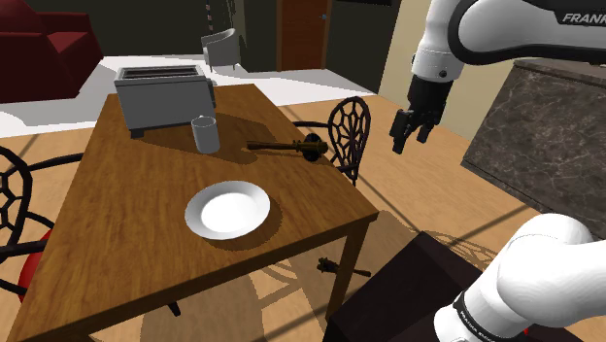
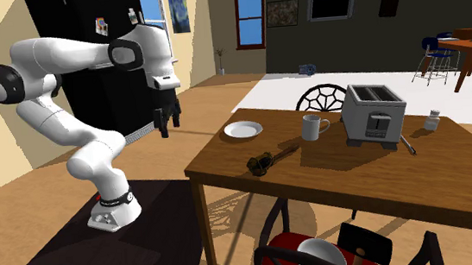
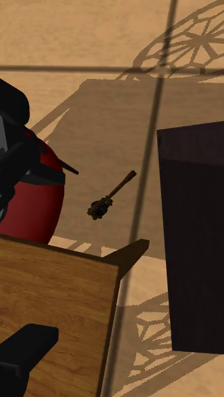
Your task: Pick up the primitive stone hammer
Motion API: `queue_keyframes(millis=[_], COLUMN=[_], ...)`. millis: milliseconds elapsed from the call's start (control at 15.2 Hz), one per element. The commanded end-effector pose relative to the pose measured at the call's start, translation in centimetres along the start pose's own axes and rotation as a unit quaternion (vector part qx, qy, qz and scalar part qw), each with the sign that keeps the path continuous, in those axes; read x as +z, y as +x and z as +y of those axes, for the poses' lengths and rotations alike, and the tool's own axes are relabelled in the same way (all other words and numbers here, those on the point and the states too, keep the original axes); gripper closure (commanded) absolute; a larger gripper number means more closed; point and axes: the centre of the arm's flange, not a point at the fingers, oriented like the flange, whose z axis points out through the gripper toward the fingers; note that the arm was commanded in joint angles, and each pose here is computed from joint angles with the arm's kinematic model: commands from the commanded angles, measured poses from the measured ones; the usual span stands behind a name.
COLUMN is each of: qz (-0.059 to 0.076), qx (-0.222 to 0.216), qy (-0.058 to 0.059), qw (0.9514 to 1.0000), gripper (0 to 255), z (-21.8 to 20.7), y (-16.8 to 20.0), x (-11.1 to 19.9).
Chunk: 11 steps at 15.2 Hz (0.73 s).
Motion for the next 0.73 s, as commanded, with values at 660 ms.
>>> queue_keyframes(millis=[660], qz=[0.025], qx=[-0.085], qy=[-0.024], qw=[0.9958], gripper=[0], z=[-2.2], y=[11.6], x=[4.0])
